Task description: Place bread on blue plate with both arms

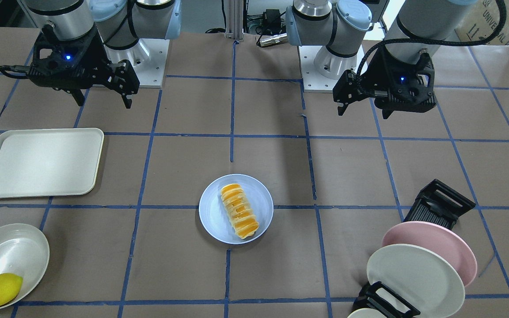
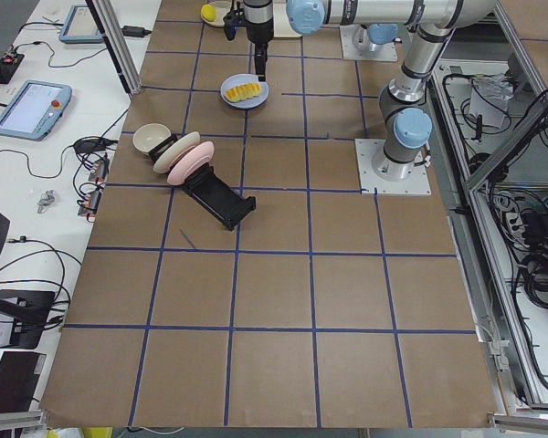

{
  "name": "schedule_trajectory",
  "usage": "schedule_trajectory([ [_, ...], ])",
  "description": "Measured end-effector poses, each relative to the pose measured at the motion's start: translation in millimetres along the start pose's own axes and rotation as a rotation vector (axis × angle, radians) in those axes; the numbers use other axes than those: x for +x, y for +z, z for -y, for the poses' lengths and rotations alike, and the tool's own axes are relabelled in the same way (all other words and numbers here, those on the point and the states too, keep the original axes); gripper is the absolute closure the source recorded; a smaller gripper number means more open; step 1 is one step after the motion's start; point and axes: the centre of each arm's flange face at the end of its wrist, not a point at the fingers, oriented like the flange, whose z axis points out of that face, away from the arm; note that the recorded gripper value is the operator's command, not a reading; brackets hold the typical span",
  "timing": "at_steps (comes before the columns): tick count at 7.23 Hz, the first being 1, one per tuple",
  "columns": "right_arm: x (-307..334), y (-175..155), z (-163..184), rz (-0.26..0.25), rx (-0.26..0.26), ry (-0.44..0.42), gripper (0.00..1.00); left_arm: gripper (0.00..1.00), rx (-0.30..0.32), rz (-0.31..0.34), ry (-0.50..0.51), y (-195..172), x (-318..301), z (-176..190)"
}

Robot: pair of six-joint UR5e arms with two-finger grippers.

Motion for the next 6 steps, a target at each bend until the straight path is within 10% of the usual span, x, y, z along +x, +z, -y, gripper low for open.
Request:
schedule_trajectory([
  [6, 1, -28, 28, -0.002, -0.016, 0.002, 0.01, 0.00, 0.001, 0.006, -0.004, -2, 0, -2],
])
